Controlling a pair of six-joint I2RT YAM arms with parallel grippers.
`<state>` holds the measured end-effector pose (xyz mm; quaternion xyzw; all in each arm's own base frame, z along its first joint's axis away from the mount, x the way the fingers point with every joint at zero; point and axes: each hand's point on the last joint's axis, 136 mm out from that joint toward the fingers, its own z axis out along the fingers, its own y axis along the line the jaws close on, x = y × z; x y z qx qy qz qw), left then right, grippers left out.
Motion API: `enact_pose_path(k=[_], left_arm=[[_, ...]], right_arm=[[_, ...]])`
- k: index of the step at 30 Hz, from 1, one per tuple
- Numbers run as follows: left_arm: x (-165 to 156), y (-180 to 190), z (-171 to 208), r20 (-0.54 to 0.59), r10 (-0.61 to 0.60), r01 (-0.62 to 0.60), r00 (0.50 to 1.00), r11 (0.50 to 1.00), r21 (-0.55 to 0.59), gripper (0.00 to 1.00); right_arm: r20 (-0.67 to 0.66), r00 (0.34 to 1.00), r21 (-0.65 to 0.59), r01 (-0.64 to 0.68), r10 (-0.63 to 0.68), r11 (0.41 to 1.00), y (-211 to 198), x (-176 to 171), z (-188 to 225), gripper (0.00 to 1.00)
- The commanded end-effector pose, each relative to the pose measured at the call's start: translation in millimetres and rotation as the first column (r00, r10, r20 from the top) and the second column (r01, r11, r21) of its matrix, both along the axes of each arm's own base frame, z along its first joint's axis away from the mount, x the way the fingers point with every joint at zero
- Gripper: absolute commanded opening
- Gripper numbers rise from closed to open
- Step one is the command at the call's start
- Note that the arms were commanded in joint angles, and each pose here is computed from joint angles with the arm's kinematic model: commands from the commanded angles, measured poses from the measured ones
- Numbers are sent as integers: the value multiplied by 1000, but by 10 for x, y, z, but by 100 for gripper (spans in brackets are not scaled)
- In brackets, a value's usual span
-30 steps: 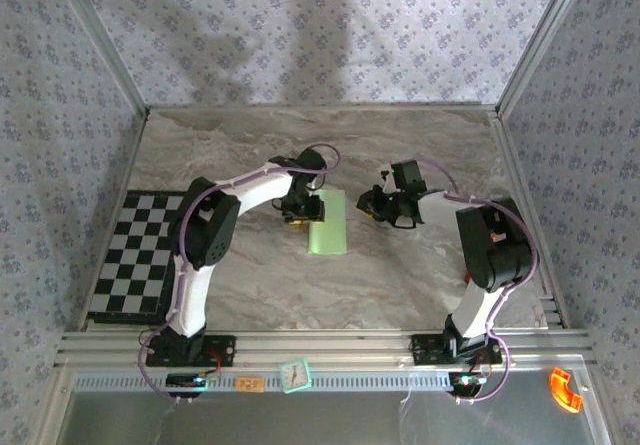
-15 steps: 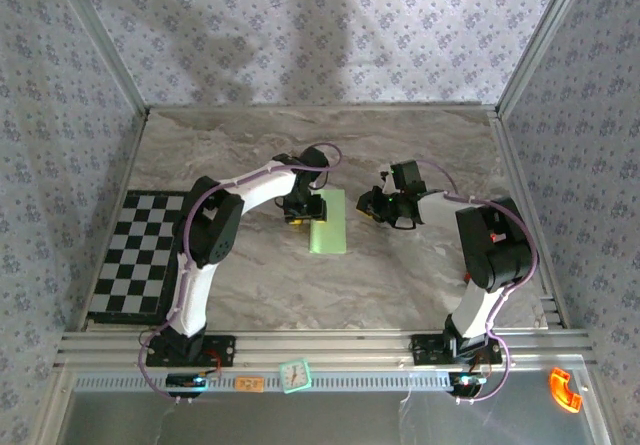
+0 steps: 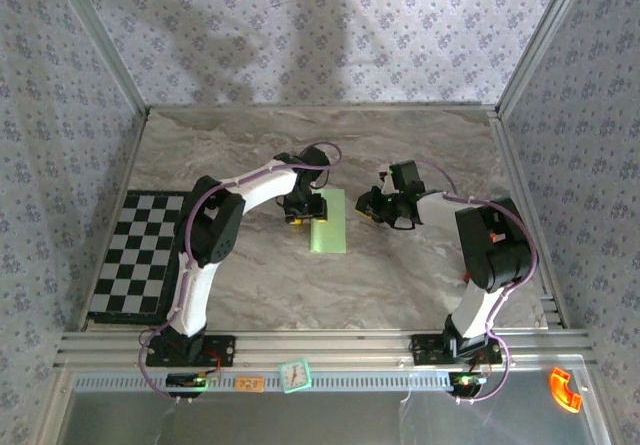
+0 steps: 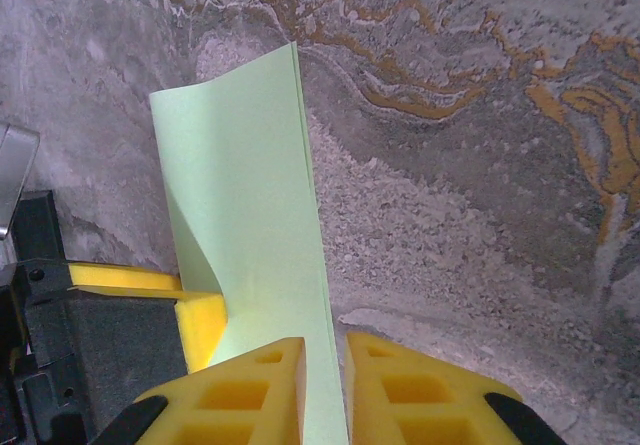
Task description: Fold a paper plane with a square sheet of paper (pick it up from the middle)
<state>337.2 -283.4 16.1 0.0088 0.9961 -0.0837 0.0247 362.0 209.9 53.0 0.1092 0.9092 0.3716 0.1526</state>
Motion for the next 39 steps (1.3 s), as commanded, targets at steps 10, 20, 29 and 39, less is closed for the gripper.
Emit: enact_pose_path(k=[10, 20, 29, 39], left_arm=[[-304, 130, -793, -150, 1, 12, 989, 996, 88, 61], [-323, 131, -826, -158, -1, 15, 987, 996, 87, 62], [-333, 138, -838, -159, 0, 14, 987, 996, 87, 62], [-315, 124, -781, -144, -1, 12, 990, 997, 75, 62]], right_arm=[[11, 996, 6, -92, 92, 996, 199, -67, -18, 19], [10, 979, 25, -202, 202, 979, 570, -112, -61, 16], [-50, 975, -1, -216, 216, 976, 616, -140, -293, 13], [-176, 969, -96, -195, 176, 976, 317, -368, -753, 10]])
